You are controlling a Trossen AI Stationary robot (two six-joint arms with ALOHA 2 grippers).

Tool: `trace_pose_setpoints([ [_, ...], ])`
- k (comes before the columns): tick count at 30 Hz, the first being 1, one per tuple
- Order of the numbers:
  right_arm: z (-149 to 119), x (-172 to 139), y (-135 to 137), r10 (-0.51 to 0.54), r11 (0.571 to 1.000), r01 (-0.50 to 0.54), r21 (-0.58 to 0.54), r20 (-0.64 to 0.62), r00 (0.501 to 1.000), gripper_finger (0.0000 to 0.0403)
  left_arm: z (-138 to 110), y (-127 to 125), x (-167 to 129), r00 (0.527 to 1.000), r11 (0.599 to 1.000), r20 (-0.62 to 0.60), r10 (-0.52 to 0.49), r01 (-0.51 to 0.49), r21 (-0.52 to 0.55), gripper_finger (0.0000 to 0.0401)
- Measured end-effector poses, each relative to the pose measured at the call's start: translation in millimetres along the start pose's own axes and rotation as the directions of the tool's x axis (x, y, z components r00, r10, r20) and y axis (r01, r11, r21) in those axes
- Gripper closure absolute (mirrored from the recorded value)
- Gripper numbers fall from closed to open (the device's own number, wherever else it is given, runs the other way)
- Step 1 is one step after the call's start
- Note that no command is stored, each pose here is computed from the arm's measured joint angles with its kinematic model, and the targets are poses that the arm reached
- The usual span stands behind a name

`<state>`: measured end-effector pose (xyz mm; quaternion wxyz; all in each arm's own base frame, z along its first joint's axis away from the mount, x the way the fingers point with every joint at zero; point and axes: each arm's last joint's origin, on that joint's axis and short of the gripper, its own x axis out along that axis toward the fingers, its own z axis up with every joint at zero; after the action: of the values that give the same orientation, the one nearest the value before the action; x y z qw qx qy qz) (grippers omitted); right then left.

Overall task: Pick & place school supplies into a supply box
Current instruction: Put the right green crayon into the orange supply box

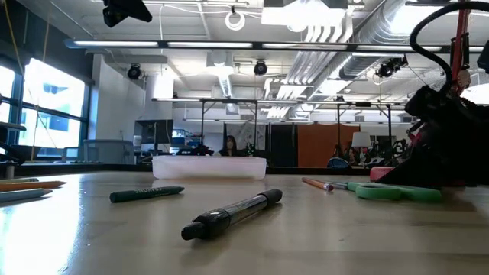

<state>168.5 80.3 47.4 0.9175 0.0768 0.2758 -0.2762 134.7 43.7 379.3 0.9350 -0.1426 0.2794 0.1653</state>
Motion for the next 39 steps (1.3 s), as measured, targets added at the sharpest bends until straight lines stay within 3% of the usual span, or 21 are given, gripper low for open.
trace_pose_setpoints([
  [3, -0.5, 1.5, 3.4, -0.010, 0.997, 0.011, -0.074, 0.010, 1.000, 0.0318, 0.0, -0.1, 0.0, 1.000, 1.000, -0.001, -0.003, 0.003, 0.000, 0.0350],
  [9, -1.0, 3.3, 2.9, -0.026, 0.998, 0.027, -0.049, 0.015, 1.000, 0.0341, 0.0, -0.1, 0.0, 1.000, 1.000, 0.000, -0.003, 0.003, 0.000, 0.0350],
  [14, 0.5, 3.1, 3.4, -0.023, 0.998, 0.025, -0.057, 0.040, 0.999, 0.0391, 0.0, -0.1, 0.0, 1.000, 1.000, -0.001, -0.003, 0.003, 0.000, 0.0350],
  [18, 14.7, 0.0, 8.0, -0.019, 0.997, 0.029, -0.068, 0.141, 0.990, 0.0384, 0.0, -0.1, -0.1, 1.000, 1.000, 0.000, -0.003, 0.003, 0.000, 0.0350],
  [22, 53.8, -0.4, 13.1, -0.088, 0.996, 0.089, 0.011, 0.315, 0.945, 0.0388, 0.7, -0.2, 0.0, 1.000, 1.000, 0.007, -0.004, 0.004, 0.000, 0.0350],
  [28, 137.8, 19.5, 25.3, 0.056, 0.989, 0.005, -0.148, 0.404, 0.913, 0.0390, 6.6, -1.3, 2.9, 0.999, 1.000, 0.050, -0.013, 0.013, 0.006, 0.0350],
  [34, 218.0, 61.3, 17.2, 0.175, 0.945, -0.073, -0.319, 0.304, 0.937, 0.0393, 8.7, -1.7, 7.2, 0.999, 1.000, 0.050, -0.017, 0.017, 0.006, 0.0350],
  [39, 247.9, 110.4, 0.5, 0.263, 0.901, -0.175, -0.396, 0.180, 0.948, 0.0396, 10.0, -2.8, 14.5, 0.999, 0.999, 0.024, -0.047, 0.047, 0.006, 0.0350],
])
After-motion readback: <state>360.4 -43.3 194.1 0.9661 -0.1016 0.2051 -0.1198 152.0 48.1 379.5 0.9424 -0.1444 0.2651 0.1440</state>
